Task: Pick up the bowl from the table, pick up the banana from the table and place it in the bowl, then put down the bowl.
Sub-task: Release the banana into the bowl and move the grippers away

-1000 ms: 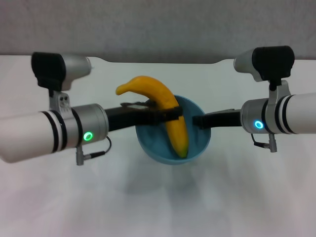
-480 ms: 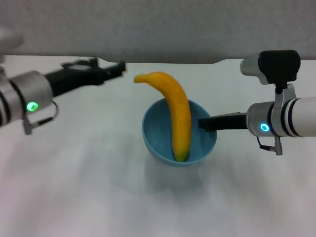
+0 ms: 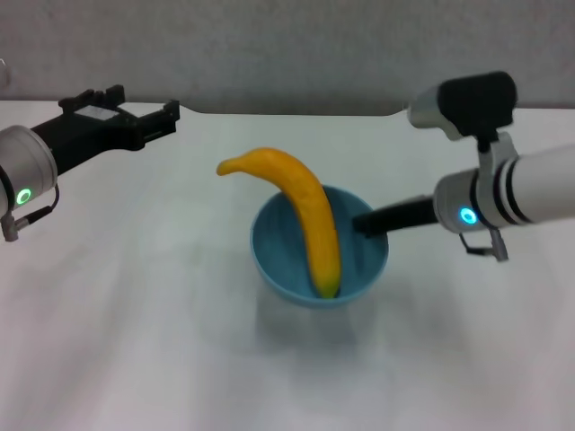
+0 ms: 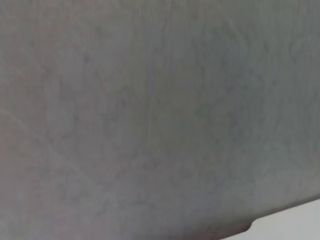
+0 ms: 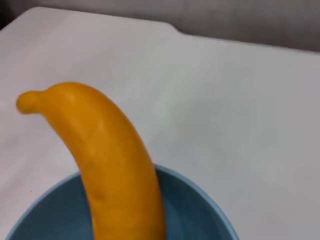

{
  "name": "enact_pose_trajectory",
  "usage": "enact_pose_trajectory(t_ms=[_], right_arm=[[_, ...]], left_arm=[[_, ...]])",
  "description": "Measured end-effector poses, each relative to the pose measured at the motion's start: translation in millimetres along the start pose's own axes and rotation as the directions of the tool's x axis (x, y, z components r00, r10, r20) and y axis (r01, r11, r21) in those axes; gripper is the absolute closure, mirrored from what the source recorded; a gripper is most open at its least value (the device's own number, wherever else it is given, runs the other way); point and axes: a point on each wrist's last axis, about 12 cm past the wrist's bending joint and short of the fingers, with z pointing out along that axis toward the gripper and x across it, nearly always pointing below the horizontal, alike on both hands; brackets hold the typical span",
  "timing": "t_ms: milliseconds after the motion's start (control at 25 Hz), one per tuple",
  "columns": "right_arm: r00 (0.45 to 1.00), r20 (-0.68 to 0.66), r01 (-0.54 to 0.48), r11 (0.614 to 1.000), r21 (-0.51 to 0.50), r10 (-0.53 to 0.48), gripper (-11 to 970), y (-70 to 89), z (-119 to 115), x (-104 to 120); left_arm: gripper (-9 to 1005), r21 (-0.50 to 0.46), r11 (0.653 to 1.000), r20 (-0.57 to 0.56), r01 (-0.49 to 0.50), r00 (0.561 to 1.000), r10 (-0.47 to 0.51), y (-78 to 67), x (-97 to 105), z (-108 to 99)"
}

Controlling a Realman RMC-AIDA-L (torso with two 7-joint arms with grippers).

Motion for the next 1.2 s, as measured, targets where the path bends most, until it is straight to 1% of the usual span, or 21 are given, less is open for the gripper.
enact_pose_trajectory(t_ms=[40, 200, 360, 440, 560, 680, 880, 1000, 1200], right_arm=[[1.000, 0.004, 0.021, 1.000, 0.014, -0.021, 929, 0.4, 1.5, -7.1], [0.998, 0.004, 0.067, 0.997, 0.031, -0.067, 928, 4.4, 9.3, -23.0], [0.996, -0.009, 0.092, 0.996, 0.004, -0.092, 926, 15.8, 18.8, -26.8], [0.996, -0.008, 0.086, 0.996, -0.026, -0.086, 926, 21.3, 21.8, -22.8], [0.996, -0.022, 0.083, 0.995, -0.060, -0.085, 925, 28.8, 26.7, -12.6], [0.995, -0.049, 0.081, 0.994, -0.074, -0.085, 924, 31.6, 29.6, -1.4], [0.995, -0.083, 0.050, 0.996, -0.069, -0.056, 923, 25.2, 30.5, 18.0], [0.995, -0.091, 0.037, 0.997, -0.063, -0.043, 922, 21.3, 30.0, 23.5], [0.994, -0.102, 0.033, 0.998, -0.061, -0.039, 921, 20.1, 30.2, 28.3]], left_arm=[[104, -0.012, 1.000, -0.003, -0.013, 1.000, 0.013, 0.3, 1.5, 0.2], [105, -0.055, 0.997, -0.003, -0.061, 0.998, 0.061, 1.1, 3.0, 2.5], [105, -0.106, 0.985, -0.003, -0.133, 0.991, 0.133, -2.4, 2.9, 8.6], [105, -0.140, 0.977, -0.004, -0.163, 0.986, 0.164, -3.2, 2.9, 10.6], [105, -0.174, 0.969, -0.003, -0.174, 0.984, 0.176, -2.1, 3.2, 10.2], [105, -0.211, 0.961, -0.010, -0.180, 0.983, 0.182, 1.2, 6.0, 8.5], [105, -0.222, 0.955, -0.023, -0.198, 0.980, 0.197, 1.4, 10.2, 7.2], [105, -0.244, 0.946, -0.032, -0.211, 0.977, 0.209, 0.2, 13.5, 7.2], [105, -0.298, 0.911, -0.059, -0.286, 0.958, 0.282, -7.9, 18.8, 10.3]])
